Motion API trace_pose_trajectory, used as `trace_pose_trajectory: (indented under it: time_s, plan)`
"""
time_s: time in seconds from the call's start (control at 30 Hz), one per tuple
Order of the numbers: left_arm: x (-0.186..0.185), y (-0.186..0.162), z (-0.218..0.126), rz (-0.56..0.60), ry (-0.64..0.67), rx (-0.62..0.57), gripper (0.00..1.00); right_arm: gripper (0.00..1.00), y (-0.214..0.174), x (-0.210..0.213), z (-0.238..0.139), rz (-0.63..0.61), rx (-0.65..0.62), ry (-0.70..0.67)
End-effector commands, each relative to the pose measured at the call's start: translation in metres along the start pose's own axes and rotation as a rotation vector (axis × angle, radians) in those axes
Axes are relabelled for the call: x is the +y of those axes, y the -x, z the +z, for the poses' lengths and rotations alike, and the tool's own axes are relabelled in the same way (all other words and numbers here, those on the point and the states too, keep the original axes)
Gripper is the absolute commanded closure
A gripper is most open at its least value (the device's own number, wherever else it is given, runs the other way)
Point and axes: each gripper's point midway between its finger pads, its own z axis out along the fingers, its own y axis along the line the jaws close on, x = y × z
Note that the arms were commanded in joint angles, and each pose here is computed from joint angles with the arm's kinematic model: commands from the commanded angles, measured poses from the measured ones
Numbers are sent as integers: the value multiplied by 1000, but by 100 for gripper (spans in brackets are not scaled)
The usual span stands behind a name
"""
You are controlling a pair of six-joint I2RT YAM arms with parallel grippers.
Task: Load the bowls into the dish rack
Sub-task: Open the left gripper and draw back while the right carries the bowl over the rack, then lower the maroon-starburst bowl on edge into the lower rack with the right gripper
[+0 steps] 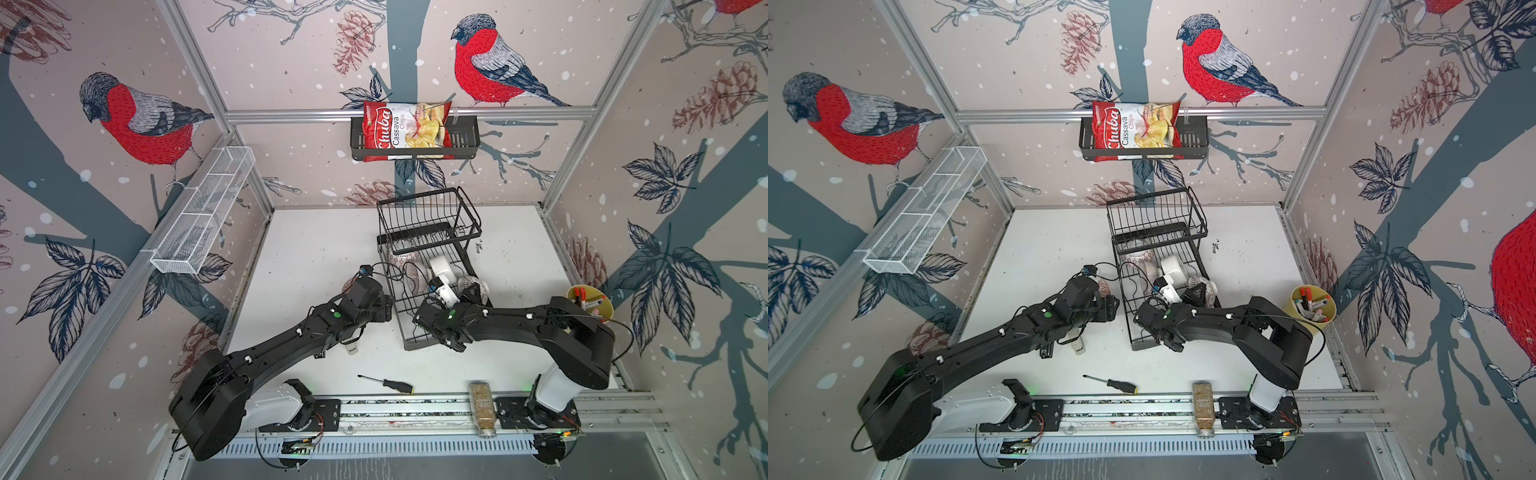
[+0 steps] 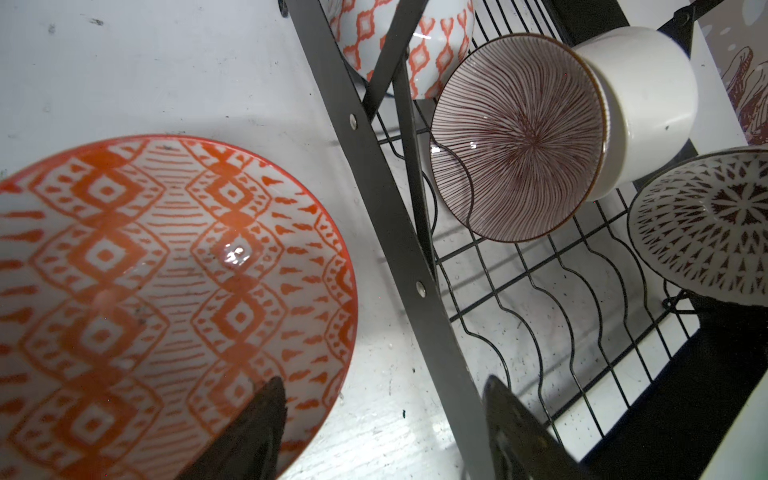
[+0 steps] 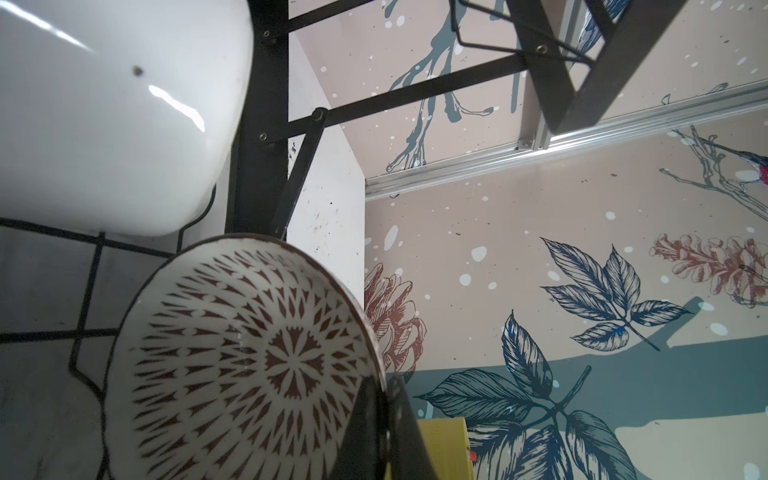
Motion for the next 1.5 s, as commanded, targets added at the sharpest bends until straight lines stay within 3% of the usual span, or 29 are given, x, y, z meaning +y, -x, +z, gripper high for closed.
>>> trace_pose_trajectory:
  time_s: [0.0,0.6,0.9,1.1,1.47]
  plan:
    - [-5,6,0,-4,-24,-24,26,100,2,-16,0,-27,-13,-99]
    - [-3,6,-3,-8,-32,-29,26,100,-1,8,0,-119,-13,-95]
    - [-2,8,-5,-11,-37,-36,26,100,-10,35,-5,-187,-14,24]
    - [-3,10,-7,-12,-46,-51,26,100,-8,42,-11,-184,-29,85]
    - [-3,13,-12,-13,-50,-69,26,97,-5,42,-7,-161,-6,74]
